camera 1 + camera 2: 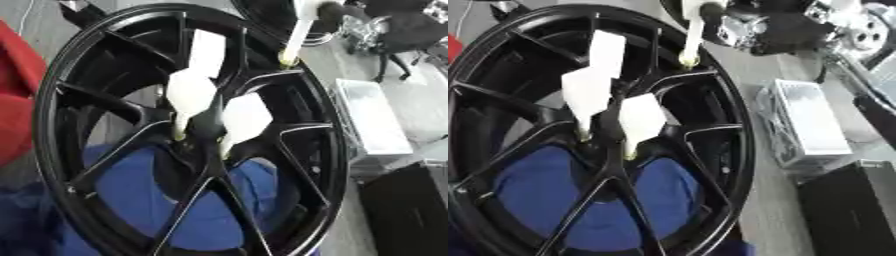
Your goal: Pull the pin out of the wheel hub.
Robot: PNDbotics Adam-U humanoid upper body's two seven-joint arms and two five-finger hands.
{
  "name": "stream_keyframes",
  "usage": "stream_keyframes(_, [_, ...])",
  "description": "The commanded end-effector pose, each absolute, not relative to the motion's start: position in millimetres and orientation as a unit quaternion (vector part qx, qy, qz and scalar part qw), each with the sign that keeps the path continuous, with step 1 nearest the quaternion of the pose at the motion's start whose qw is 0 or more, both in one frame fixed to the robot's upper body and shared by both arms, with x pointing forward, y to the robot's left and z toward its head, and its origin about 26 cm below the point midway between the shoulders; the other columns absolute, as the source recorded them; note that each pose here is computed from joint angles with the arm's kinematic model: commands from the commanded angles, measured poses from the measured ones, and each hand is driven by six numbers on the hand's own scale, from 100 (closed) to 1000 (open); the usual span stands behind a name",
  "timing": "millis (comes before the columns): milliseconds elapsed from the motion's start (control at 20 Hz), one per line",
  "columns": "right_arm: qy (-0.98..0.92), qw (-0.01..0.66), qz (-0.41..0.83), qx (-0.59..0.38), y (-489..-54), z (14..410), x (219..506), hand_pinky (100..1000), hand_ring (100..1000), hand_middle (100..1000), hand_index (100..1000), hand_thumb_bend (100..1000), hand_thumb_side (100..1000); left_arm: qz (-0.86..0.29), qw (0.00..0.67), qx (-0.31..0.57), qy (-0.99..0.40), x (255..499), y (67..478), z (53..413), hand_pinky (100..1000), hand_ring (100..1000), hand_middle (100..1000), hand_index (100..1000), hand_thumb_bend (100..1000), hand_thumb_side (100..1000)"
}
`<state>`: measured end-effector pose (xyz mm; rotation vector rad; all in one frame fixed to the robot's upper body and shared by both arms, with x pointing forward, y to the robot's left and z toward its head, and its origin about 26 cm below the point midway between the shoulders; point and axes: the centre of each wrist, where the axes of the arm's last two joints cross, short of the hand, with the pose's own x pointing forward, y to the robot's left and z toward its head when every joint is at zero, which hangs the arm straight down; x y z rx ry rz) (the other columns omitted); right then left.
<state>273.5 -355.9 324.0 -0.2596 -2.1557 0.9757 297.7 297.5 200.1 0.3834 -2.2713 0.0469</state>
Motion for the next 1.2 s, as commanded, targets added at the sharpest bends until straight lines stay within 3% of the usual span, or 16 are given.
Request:
stream_keyframes(50, [-0.854, 0.359, 0.356, -0.125, -372, 336, 262, 751, 662, 441, 452, 100, 406, 0.02, 0.391, 0.168, -0.905, 293, 303, 207, 586, 803, 588, 626, 596, 485])
stream_keyframes(450, [-0.86, 0.383, 0.27, -0.201, -417, 271, 240, 754, 664, 452, 462, 100, 374, 0.039, 0.394, 0.18, -0.9, 291, 306, 202, 586, 803, 588, 626, 595, 485])
stream_keyframes(800, [-0.864, 0.349, 0.231, -0.281, -428, 195, 216, 754, 672, 464, 476, 100, 383, 0.047, 0.391, 0.175, -0.902, 292, 304, 202, 587, 803, 588, 626, 596, 486])
stream_keyframes(1000, [-0.84, 0.353, 0.21, -0.355, -415, 141, 201, 763, 708, 516, 550, 100, 299, 0.056, 0.392, 0.173, -0.902, 292, 303, 200, 588, 804, 588, 626, 596, 486])
stream_keyframes(1100, [-0.816, 0.371, 0.207, -0.392, -396, 110, 195, 783, 746, 590, 643, 100, 271, 0.059, 0.391, 0.172, -0.902, 292, 302, 199, 588, 804, 588, 626, 596, 486])
stream_keyframes(1200, [-0.779, 0.404, 0.229, -0.421, -371, 83, 191, 814, 800, 723, 795, 100, 238, 0.063, 0.392, 0.169, -0.902, 292, 301, 199, 589, 804, 588, 626, 596, 487])
